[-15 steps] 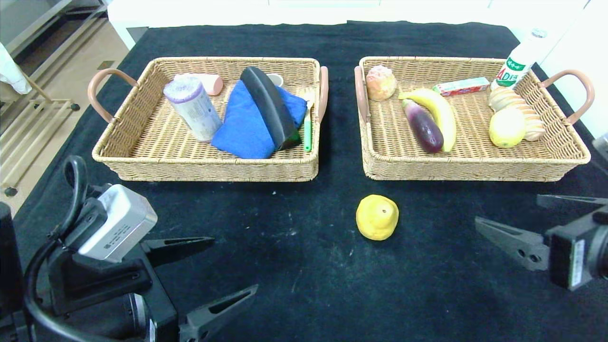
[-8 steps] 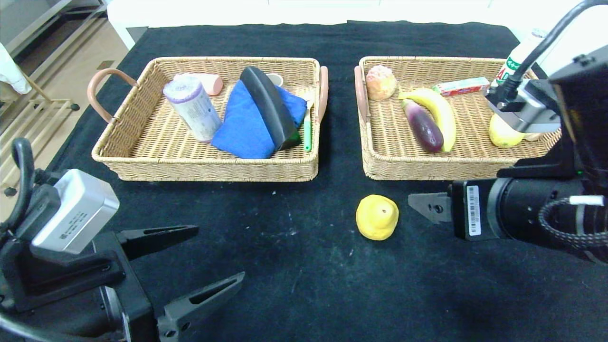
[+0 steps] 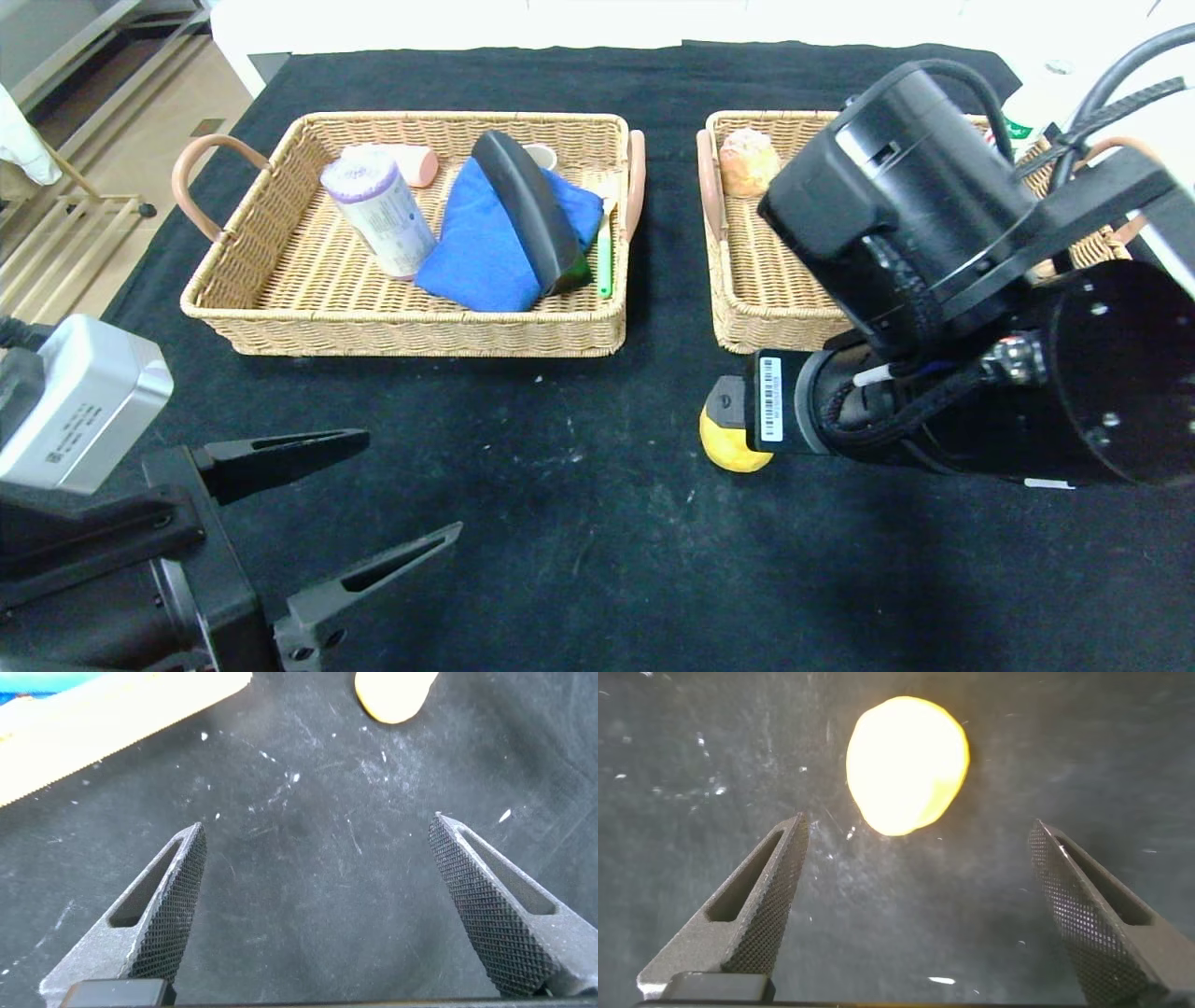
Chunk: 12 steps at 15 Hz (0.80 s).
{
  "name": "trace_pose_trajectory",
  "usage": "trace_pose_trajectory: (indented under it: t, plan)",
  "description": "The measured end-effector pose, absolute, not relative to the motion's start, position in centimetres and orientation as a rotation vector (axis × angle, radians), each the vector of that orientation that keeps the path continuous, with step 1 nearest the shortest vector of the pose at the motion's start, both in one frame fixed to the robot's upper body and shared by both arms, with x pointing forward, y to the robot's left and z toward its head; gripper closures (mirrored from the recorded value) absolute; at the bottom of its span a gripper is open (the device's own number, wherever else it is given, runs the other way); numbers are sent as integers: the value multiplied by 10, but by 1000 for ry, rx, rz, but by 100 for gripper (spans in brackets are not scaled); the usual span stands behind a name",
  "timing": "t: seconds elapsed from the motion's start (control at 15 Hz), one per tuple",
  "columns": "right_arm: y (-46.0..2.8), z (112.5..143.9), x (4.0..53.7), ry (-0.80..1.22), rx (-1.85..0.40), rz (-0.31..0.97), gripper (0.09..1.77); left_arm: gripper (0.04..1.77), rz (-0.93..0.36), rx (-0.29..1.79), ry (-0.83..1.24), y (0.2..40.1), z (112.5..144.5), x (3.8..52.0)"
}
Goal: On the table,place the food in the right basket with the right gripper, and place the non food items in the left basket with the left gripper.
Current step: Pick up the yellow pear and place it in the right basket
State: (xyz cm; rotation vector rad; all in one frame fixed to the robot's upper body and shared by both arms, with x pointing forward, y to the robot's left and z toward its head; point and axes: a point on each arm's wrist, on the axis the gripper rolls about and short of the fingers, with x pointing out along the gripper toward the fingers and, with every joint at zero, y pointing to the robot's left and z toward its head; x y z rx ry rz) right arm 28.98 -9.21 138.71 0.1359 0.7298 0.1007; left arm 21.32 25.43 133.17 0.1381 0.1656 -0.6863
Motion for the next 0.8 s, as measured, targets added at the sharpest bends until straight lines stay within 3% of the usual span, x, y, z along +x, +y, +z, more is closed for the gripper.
trace_pose_trajectory:
  t: [0.8]
  plan:
    - [-74, 1351, 333, 791, 140, 21, 15, 9, -667, 133, 147, 259, 1337, 212]
